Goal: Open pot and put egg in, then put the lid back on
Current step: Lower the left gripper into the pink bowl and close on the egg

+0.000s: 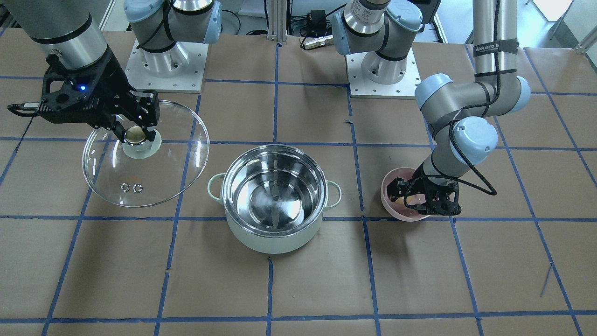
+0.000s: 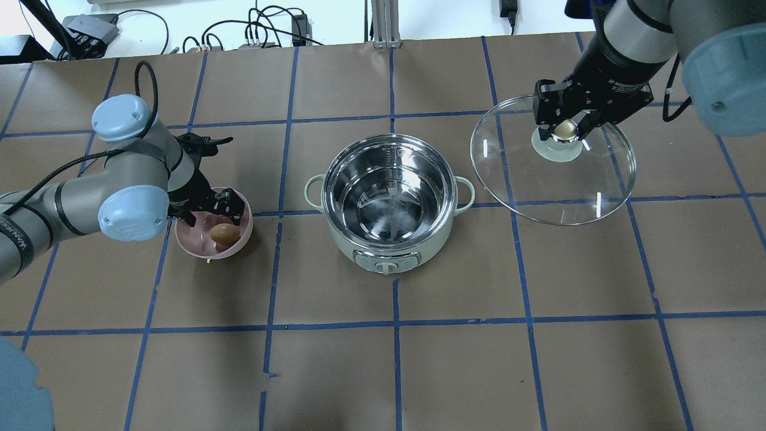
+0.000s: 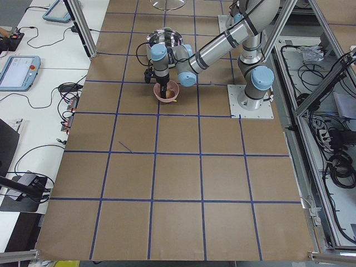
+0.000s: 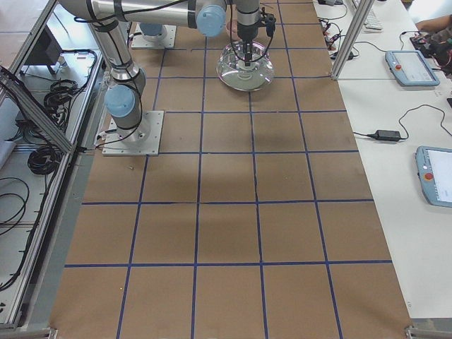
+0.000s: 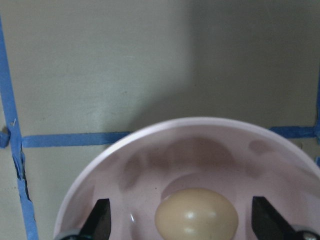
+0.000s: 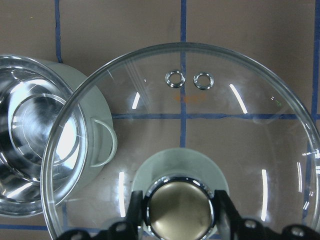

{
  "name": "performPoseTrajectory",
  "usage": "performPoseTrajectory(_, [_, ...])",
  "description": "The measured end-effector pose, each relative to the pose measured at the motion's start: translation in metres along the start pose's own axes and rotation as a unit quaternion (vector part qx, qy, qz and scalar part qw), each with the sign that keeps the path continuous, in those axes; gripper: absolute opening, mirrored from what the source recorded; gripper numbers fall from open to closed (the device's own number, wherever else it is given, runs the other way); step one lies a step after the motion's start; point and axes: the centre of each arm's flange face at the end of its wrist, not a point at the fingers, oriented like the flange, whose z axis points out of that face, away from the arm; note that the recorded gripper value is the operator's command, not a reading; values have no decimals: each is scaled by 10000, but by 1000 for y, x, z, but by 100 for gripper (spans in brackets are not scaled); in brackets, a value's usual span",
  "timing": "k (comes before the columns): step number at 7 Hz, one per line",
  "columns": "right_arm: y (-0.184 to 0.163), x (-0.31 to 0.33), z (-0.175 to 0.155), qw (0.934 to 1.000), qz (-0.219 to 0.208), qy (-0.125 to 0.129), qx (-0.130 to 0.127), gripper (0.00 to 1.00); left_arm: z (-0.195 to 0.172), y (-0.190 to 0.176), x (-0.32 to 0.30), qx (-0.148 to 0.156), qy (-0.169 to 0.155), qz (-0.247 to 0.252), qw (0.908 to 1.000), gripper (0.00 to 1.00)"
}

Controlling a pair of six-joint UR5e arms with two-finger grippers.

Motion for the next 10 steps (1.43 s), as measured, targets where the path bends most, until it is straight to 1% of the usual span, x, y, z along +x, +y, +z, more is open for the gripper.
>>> performPoseTrajectory(6, [0,0,0,10000,7,0,5,39,0,7,2,-29,-7,1,10000,98])
performPoseTrajectory(9, [0,0,0,10000,4,0,2,39,7,6,2,-91,21,2,10000,98])
performPoseTrajectory(10, [0,0,0,10000,2,0,2,39,9,5,2,-106,26,2,9999,91])
